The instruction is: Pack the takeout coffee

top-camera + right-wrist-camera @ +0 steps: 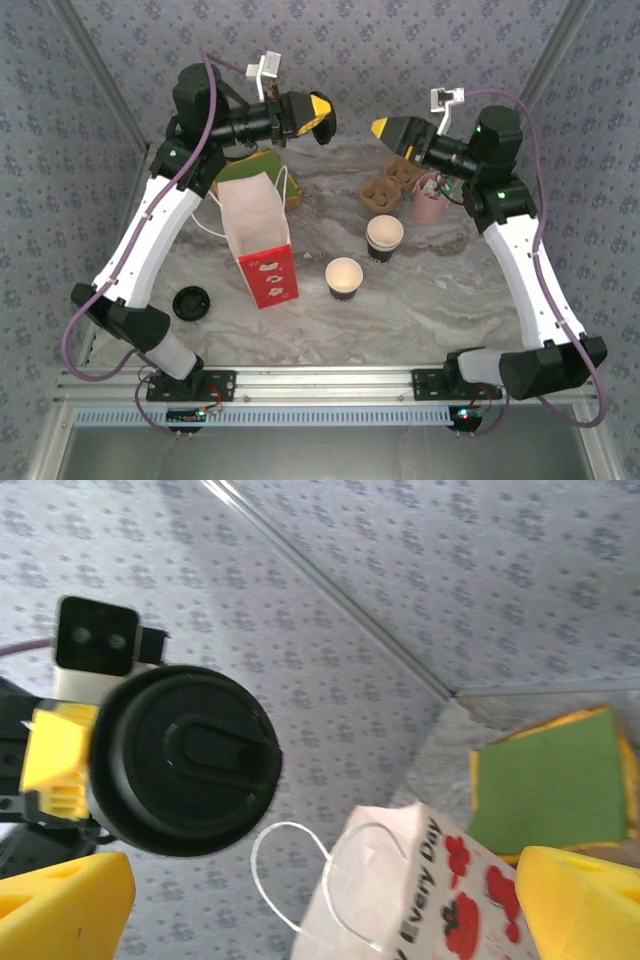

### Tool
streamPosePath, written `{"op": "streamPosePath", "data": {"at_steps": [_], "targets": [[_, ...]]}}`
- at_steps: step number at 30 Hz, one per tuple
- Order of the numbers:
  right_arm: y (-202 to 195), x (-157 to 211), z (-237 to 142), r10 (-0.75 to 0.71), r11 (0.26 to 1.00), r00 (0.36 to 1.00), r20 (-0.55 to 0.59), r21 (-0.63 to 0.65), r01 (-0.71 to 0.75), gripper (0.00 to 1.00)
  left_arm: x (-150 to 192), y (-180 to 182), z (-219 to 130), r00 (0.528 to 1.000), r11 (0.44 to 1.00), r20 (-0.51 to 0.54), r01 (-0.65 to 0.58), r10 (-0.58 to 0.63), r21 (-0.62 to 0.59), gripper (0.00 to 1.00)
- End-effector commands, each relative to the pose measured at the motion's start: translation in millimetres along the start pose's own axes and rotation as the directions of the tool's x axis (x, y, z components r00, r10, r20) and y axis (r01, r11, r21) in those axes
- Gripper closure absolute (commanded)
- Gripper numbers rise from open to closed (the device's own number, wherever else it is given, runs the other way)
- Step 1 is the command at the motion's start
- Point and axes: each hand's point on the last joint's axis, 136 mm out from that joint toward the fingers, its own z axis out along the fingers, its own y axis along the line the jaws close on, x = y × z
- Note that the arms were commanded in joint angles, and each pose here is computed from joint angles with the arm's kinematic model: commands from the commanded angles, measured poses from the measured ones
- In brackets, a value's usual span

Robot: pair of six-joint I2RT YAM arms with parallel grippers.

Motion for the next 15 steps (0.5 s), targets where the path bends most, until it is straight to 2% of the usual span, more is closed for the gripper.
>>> {"op": "streamPosePath", "data": {"at_steps": [1,7,15], "targets": [[24.1,-5.7,9.9,0.019,0.989,1.0,-0.014,-0.144,-0.021,0.0,7.5,-30.1,-1.1,0.997,0.993,-0.056,-0.047,0.053,0.109,0.92],[36.9,-1.8,34.6,0.049,0.969,0.998,-0.049,-0.241,-0.059,0.01,12.4,-29.2,0.5,0.993,0.99,-0.105,-0.04,0.055,0.139,0.93],[41.3,-10.3,48.3,0.134,0.929,0.99,-0.053,-0.341,-0.144,0.0,15.0,-25.3,1.5,0.987,0.984,-0.145,-0.038,0.064,0.174,0.93]]}}
